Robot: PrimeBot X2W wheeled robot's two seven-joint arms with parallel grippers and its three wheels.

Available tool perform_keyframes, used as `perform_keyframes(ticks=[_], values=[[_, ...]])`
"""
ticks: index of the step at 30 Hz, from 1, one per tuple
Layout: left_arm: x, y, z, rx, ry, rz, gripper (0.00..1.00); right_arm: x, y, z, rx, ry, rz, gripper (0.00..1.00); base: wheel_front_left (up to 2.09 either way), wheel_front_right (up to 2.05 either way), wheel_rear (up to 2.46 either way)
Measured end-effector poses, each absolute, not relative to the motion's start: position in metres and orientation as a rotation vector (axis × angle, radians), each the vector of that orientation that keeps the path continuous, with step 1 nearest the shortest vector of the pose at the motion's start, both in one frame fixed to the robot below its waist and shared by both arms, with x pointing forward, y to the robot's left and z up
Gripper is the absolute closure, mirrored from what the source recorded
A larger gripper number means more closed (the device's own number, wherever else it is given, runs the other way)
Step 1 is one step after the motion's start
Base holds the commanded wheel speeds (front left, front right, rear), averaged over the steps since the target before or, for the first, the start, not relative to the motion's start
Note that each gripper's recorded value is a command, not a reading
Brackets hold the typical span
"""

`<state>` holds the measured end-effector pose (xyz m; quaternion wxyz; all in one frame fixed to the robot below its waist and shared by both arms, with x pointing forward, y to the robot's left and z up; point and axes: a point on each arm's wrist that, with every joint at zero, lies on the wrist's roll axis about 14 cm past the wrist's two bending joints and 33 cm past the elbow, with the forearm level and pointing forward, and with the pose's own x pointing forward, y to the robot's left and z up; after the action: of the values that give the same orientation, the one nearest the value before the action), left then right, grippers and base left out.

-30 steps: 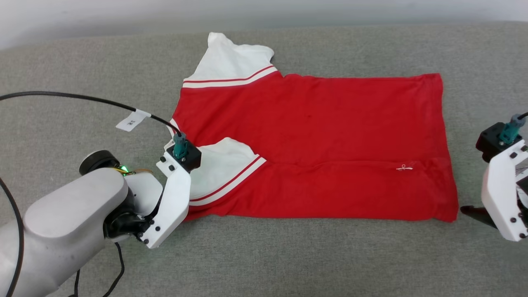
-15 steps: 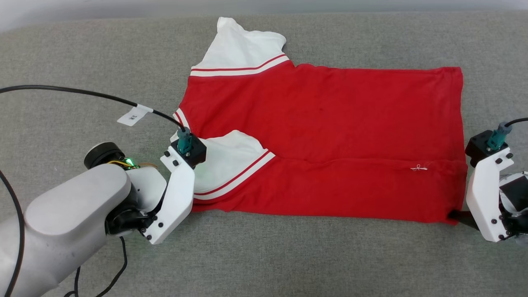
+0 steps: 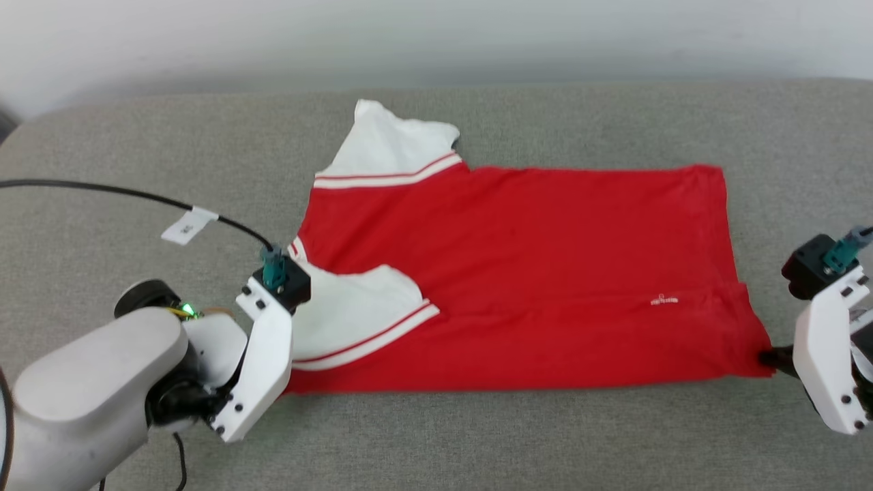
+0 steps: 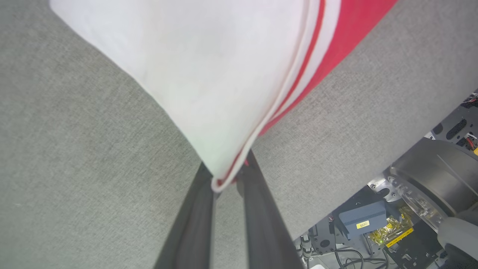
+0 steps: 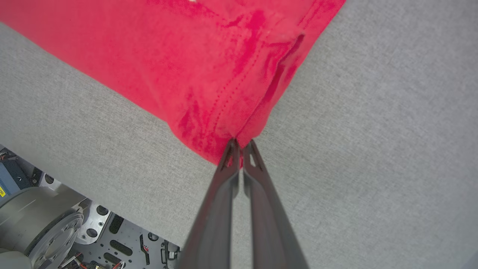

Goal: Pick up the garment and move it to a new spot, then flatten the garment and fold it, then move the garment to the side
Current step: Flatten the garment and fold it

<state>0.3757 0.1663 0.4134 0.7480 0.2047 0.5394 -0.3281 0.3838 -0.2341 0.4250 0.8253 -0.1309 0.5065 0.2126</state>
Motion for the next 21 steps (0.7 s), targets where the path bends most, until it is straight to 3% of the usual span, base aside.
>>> perform_keyframes(ticks=[10, 19, 20, 21], values=[[0.325, 0.170, 0.409, 0.410, 1.236, -0.764, 1.00, 0.343, -0.242, 0.429, -0.304, 1.119, 0.489, 1.00, 0.00, 0.00, 0.00], [0.305, 0.165, 0.385, 0.358, 1.316, -0.779, 1.00, 0.323, -0.250, 0.392, -0.297, 1.253, 0.477, 1.00, 0.00, 0.00, 0.00], [0.306, 0.165, 0.383, 0.355, 1.317, -0.776, 0.73, 0.324, -0.248, 0.390, -0.295, 1.251, 0.480, 0.65, 0.00, 0.00, 0.00], [0.307, 0.166, 0.382, 0.357, 1.312, -0.772, 0.00, 0.325, -0.246, 0.388, -0.290, 1.248, 0.480, 0.00, 0.00, 0.00, 0.00]])
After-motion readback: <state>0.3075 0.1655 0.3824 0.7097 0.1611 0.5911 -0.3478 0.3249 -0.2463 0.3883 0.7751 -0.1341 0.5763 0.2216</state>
